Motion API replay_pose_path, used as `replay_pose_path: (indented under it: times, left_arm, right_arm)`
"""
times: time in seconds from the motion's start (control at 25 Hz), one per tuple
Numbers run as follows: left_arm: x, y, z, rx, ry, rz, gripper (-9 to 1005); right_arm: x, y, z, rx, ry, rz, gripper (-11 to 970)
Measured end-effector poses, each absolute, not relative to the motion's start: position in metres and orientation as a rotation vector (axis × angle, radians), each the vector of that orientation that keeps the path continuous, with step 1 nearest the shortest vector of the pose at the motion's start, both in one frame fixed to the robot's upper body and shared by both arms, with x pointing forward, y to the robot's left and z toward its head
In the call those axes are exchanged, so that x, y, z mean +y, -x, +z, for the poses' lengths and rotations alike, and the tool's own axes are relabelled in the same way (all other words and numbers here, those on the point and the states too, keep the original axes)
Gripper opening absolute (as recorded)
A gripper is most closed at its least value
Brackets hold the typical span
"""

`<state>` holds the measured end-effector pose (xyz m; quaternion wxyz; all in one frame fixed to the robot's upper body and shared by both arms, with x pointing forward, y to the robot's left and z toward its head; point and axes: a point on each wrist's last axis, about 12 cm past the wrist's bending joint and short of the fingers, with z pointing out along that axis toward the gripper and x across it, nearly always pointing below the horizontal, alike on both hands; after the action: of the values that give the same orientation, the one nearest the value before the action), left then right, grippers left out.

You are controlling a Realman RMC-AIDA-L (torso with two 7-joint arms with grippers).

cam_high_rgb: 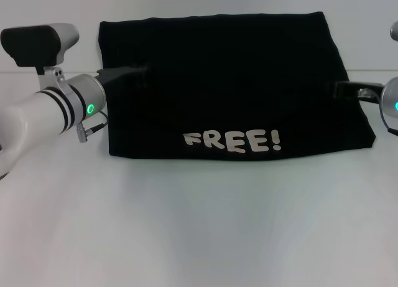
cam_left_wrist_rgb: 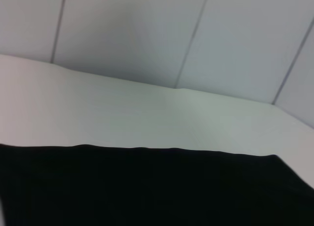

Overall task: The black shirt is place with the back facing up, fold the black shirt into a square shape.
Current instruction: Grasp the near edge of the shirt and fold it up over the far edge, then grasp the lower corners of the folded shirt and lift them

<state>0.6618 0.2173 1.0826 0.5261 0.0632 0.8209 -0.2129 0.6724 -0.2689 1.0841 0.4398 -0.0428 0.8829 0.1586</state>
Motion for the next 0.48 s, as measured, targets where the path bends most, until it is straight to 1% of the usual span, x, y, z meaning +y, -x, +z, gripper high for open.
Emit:
replay_pose_path:
  times: [0.04, 0.08, 0.28, 0.48]
  left_arm:
    - [0.217, -0.660, 1.083, 1.958, -0.163, -0.520, 27]
    - [0.218, -0.659, 1.083, 1.953, -0.172, -0.528, 58]
    - [0.222, -0.656, 1.087, 1.918, -0.186, -0.580, 214]
    - [0.225, -0.652, 1.090, 1.894, -0.178, -0.642, 411]
  right_arm:
    - [-0.269, -0.671, 1.083, 2.195, 0.111, 0.400, 55]
    - [-0.270, -0.669, 1.082, 2.198, 0.118, 0.409, 55]
    - [-0.276, -0.664, 1.083, 2.191, 0.131, 0.441, 124]
    - [-0.281, -0.659, 1.083, 2.183, 0.143, 0.462, 324]
